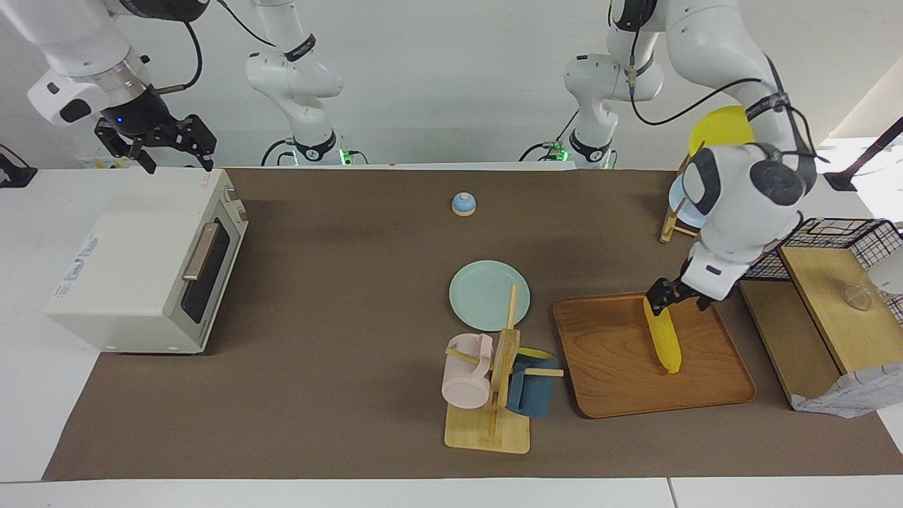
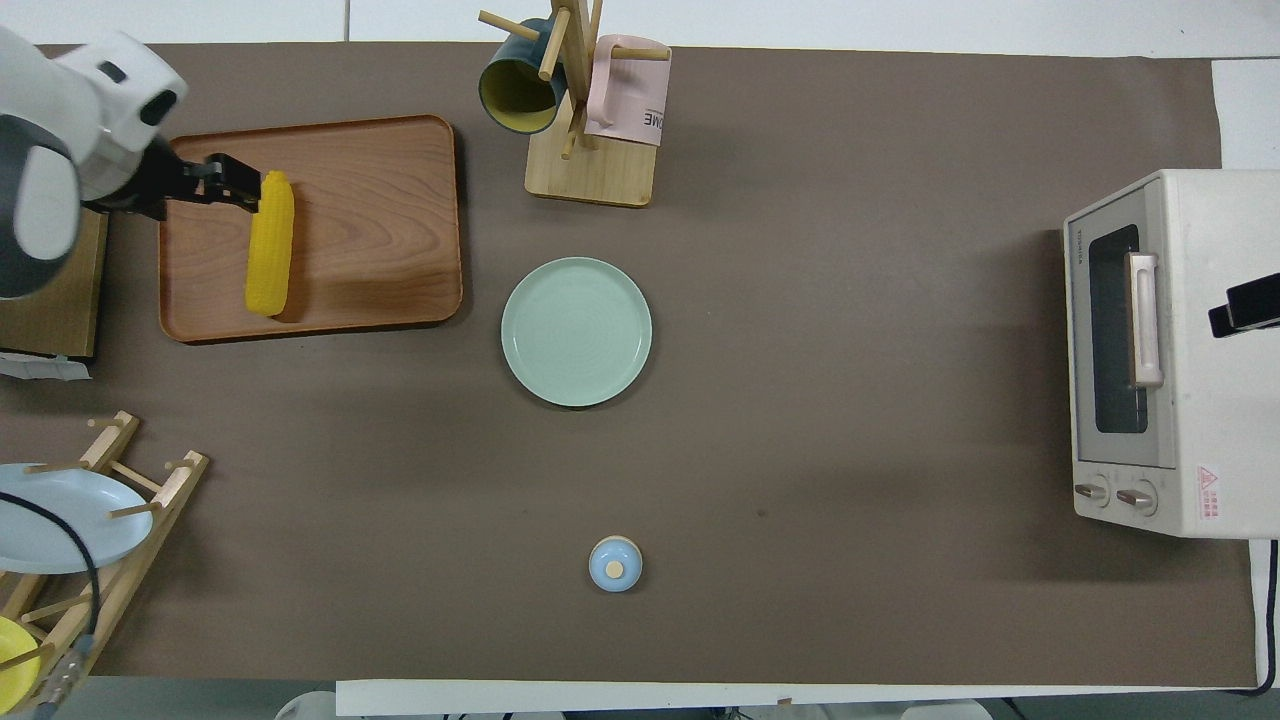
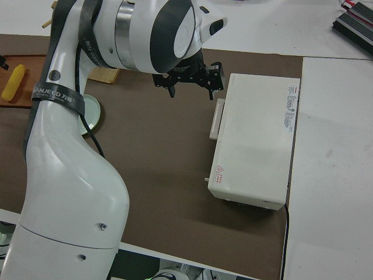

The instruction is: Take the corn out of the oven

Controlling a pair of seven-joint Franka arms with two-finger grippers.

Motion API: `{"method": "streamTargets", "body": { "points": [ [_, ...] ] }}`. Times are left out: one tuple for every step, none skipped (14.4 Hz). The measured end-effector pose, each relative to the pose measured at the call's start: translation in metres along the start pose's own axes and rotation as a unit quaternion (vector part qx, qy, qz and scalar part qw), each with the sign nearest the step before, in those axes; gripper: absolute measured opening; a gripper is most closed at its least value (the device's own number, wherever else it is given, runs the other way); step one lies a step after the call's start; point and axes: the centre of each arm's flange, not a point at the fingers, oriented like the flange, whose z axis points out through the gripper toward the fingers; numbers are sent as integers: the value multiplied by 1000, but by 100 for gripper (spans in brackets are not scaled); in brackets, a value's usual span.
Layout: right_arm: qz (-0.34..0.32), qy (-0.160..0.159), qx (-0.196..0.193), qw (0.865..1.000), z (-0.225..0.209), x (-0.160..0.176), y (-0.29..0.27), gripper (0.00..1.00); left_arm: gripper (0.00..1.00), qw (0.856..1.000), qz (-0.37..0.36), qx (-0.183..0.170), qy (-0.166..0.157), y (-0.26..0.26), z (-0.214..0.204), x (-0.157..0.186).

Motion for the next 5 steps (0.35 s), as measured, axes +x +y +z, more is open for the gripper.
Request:
{"method": "streamTargets", "body": {
  "points": [
    [2,0,0,1000,0,0,3,100,100,1000,-7,1,-6,-13,-38,-9],
    [6,0,1,1000,0,-1,7,100,100,1000,-11,0,-10,-26,-67,-20],
    [9,0,2,1000,0,-1,10,100,100,1000,-10,-2,-11,-36,-87,-29],
    [11,0,2,1000,0,-2,12,100,100,1000,-8,-3,-11,-43,-96,-34],
    [11,0,2,1000,0,-2,12,100,100,1000,-6,-4,-13,-45,-98,-36]
  ]
}}
